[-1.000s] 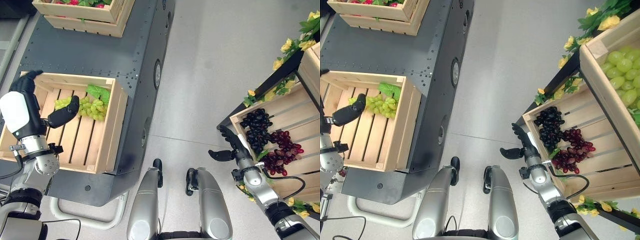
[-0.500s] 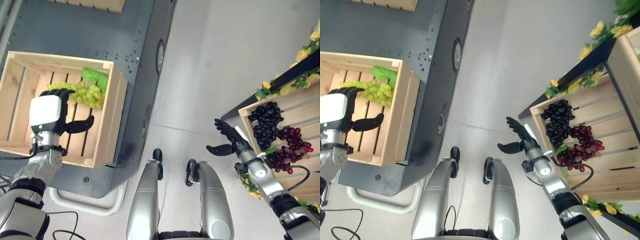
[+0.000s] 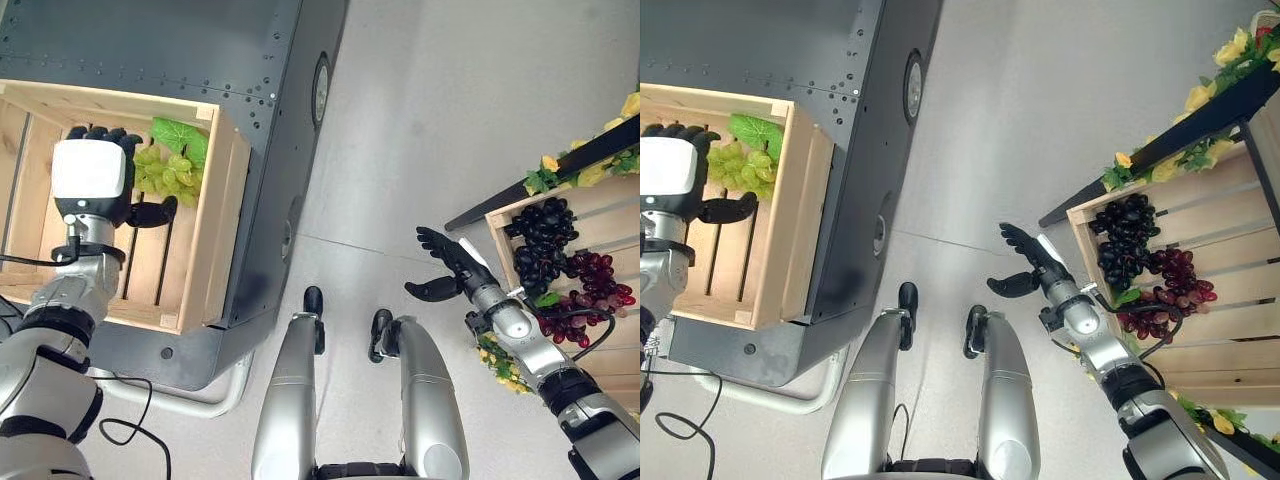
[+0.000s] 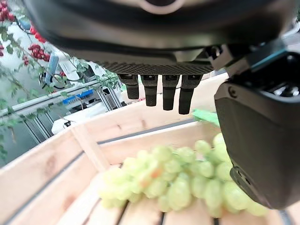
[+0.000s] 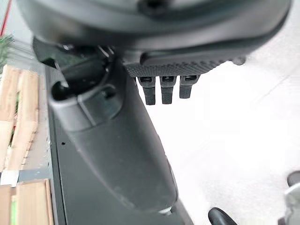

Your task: Pick up the fruits from the basket on one side to the basket on the other side

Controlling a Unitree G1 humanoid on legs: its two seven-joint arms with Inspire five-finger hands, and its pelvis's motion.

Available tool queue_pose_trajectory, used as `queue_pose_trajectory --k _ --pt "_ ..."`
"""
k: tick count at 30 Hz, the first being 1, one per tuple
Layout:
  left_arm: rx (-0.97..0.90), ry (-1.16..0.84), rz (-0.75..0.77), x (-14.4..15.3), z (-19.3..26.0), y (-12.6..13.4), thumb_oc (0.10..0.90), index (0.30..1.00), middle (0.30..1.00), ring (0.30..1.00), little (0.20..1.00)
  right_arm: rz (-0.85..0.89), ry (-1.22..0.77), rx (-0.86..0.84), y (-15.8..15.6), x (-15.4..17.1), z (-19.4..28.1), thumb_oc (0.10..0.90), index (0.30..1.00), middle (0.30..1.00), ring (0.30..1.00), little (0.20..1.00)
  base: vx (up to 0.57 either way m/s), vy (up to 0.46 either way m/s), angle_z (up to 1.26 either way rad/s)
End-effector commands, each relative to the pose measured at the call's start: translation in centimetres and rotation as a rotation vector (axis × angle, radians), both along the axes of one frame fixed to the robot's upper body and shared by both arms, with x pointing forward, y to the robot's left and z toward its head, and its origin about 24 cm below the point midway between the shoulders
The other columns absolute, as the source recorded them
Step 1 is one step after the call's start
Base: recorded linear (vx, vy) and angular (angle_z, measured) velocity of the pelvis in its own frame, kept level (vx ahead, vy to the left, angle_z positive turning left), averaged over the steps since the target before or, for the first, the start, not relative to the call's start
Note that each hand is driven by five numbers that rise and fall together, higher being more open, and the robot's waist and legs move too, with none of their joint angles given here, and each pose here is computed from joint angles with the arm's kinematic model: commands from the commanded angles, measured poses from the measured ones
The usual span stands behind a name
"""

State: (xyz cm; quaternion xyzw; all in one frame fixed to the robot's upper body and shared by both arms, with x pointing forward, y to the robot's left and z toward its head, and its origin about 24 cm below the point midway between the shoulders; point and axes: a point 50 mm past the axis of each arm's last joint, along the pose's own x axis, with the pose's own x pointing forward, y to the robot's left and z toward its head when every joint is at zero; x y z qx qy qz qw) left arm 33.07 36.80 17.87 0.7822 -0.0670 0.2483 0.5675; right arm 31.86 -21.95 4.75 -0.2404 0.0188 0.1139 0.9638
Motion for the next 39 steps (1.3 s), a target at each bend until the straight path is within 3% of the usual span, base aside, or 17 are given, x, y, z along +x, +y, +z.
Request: queue_pose_trajectory --k 1,18,39 --pt "0.126 -0.206 0.106 -1.4 5.9 2.3 0.8 0.9 0.9 0.9 0.9 0.052 -0.166 0.054 -0.3 0.8 3.8 0.8 0.9 0.9 0.9 0.9 -0.02 -0.001 0.06" --pt "0.169 -0.008 0.085 0.1 6.3 1.4 0.8 0.9 0.9 0.9 0.9 0.024 -0.173 0.082 -1.1 1.3 4.3 0.8 0.9 0.9 0.9 0.9 0.0 -0.001 0.04" --pt "0.215 0.017 0.004 1.9 7.7 -1.0 0.8 0.9 0.9 0.9 0.9 0.006 -0.216 0.108 -1.3 1.4 5.0 0.8 0.9 0.9 0.9 0.9 0.0 0.0 0.0"
